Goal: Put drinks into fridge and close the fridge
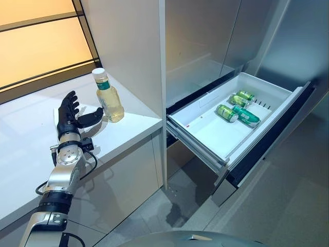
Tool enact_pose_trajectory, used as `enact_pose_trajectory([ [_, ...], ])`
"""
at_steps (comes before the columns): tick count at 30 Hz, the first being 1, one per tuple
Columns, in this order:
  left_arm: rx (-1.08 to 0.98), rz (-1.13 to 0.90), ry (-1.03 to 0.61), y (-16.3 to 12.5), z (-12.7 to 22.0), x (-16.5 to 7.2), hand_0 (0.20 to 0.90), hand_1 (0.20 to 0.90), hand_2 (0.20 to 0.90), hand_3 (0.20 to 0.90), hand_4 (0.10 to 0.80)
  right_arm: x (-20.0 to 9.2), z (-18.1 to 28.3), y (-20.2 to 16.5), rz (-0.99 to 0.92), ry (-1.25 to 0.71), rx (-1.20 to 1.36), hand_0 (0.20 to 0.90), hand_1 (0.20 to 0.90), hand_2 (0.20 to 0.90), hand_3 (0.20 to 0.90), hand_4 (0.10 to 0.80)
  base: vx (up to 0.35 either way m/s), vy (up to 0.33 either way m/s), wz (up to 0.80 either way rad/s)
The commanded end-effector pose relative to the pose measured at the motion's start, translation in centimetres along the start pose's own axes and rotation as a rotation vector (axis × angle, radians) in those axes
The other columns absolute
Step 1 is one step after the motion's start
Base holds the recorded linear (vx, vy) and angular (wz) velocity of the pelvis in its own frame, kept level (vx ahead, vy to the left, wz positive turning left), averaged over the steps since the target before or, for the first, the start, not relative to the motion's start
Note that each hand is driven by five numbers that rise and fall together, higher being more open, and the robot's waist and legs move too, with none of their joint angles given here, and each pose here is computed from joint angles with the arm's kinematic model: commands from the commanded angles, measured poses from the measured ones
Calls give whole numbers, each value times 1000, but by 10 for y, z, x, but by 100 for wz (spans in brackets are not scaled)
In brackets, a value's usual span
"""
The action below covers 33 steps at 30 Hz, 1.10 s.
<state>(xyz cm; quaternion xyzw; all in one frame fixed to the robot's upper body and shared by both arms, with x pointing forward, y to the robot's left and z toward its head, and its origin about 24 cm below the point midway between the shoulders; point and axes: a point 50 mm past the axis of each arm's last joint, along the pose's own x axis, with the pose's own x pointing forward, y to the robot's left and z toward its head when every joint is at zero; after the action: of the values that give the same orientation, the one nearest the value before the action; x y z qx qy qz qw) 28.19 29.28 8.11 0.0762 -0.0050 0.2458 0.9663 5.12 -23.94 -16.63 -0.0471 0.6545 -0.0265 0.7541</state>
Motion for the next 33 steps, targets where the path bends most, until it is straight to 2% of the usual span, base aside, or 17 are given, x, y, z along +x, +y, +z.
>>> enact_pose_trajectory([
  [1, -85, 20, -387, -1, 95, 30, 900, 900, 900, 900, 800, 1, 4, 8, 51, 6, -49, 900, 900, 900, 900, 800, 0, 0, 0],
  [10, -210, -118, -355, -16, 95, 22, 900, 900, 900, 900, 800, 1, 6, 9, 53, 3, -51, 900, 900, 900, 900, 800, 0, 0, 0],
  [33, -344, -317, -358, -23, 104, 3, 900, 900, 900, 900, 800, 0, 16, 5, 53, -20, -22, 900, 900, 900, 900, 800, -4, 1, 0],
])
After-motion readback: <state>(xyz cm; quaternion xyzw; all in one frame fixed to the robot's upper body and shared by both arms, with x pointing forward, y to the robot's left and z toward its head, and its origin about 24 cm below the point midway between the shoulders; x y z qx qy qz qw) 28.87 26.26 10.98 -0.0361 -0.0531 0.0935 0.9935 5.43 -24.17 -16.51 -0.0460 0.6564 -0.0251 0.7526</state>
